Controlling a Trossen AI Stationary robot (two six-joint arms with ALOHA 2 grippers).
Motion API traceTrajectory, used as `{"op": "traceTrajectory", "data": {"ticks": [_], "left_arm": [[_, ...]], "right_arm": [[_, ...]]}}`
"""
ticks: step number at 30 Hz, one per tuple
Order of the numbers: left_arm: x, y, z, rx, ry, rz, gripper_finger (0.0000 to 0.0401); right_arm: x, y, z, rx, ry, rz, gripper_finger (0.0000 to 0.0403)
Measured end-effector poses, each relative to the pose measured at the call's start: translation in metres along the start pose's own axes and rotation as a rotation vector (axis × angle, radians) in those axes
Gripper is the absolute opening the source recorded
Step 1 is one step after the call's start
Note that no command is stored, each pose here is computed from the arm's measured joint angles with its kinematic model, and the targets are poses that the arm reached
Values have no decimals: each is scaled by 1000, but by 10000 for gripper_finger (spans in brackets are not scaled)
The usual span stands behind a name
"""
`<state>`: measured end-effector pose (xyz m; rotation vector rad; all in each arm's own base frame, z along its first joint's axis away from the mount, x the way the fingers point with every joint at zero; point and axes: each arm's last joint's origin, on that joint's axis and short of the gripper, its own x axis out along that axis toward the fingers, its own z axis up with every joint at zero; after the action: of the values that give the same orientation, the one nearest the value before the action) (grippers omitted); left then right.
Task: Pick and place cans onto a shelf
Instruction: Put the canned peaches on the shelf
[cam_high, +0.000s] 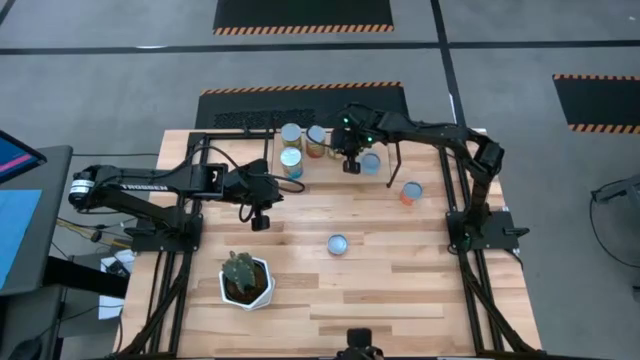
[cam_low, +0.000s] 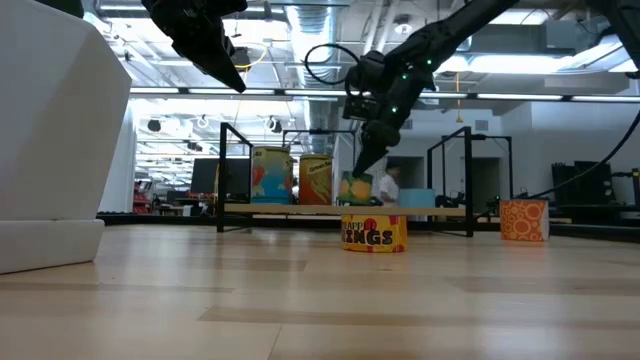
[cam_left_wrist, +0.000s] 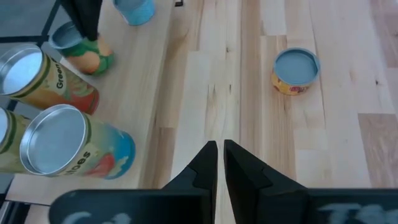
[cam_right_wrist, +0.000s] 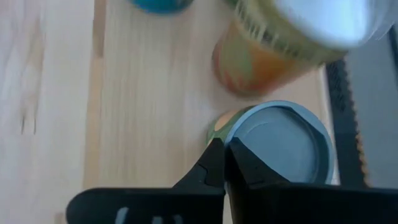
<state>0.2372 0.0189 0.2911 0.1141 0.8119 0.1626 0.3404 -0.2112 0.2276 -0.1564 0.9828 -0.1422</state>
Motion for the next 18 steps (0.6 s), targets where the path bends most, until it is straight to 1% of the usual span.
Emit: {"op": "traceTrajectory", "data": {"ticks": [2, 7, 15, 18], "left_arm": [[0, 0, 0, 0, 0, 0, 18], [0, 0, 0, -1, 0, 0, 18], [0, 0, 0, -4, 1, 0, 18], [0, 0, 0, -7, 1, 0, 18]], "right_arm": [[1, -1, -4, 10, 23, 5, 12], [0, -4, -3, 11, 8, -11, 13], [-1, -9, -8, 39, 27, -14, 46], [-1, -9, -8, 60, 25, -15, 53]]}}
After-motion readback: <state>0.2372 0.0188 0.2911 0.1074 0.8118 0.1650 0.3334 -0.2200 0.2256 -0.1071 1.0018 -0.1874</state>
